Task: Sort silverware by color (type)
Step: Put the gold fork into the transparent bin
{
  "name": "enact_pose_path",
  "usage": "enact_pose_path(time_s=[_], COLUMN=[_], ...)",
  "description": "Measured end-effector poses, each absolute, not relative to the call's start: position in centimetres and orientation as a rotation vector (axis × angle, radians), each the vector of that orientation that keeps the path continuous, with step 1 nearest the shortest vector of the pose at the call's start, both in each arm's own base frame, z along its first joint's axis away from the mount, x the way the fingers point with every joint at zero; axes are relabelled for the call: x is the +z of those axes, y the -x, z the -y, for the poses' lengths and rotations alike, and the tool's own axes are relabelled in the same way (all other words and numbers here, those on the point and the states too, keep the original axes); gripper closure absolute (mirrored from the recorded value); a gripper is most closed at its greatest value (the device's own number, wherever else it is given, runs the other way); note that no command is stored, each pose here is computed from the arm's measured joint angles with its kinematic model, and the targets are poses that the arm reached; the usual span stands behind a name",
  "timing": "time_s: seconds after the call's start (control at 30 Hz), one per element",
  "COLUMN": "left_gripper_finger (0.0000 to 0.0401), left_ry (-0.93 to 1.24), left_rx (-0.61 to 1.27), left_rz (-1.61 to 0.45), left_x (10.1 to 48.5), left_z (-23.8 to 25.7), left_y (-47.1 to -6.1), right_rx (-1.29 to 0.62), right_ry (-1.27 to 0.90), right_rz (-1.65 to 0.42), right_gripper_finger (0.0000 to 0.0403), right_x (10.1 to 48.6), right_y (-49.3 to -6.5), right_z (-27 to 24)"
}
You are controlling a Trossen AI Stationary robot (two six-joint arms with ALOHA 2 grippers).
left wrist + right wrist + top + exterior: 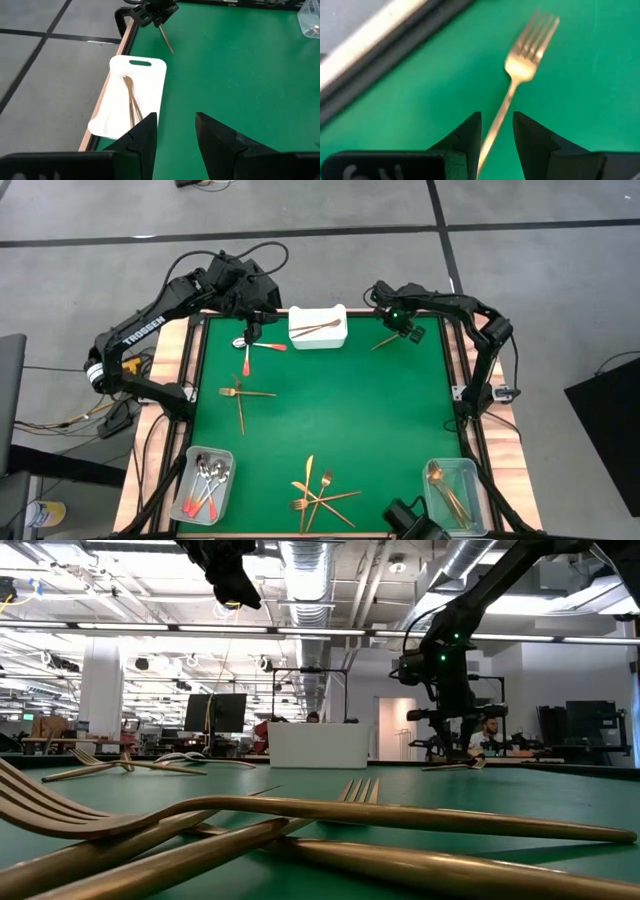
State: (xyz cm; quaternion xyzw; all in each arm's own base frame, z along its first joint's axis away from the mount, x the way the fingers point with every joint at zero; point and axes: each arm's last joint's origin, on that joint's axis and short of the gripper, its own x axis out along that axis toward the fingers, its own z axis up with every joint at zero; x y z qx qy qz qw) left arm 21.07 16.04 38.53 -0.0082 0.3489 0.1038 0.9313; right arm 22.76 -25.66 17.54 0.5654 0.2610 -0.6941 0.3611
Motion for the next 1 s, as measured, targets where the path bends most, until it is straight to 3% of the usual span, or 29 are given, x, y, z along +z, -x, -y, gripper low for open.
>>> enact_pose_path(time_s=[0.6,1.0], left_gripper_finger=[0.028,0.028], left_ry=[0.068,0.038], left_rx=[0.208,0.205], left_rz=[-0.758,-0.747], left_x=[38.1,38.3], left_z=[-15.8,-15.9], left_y=[-20.8,-20.9], right_rx=[-1.788,-1.633], right_ry=[-1.472,-1.263], right_rz=[-0.825,-0.863], right_gripper_finger=[0.0274,0.0389], right_x=[13.5,14.9], right_y=[-25.3,-26.9], right_z=[24.3,22.8])
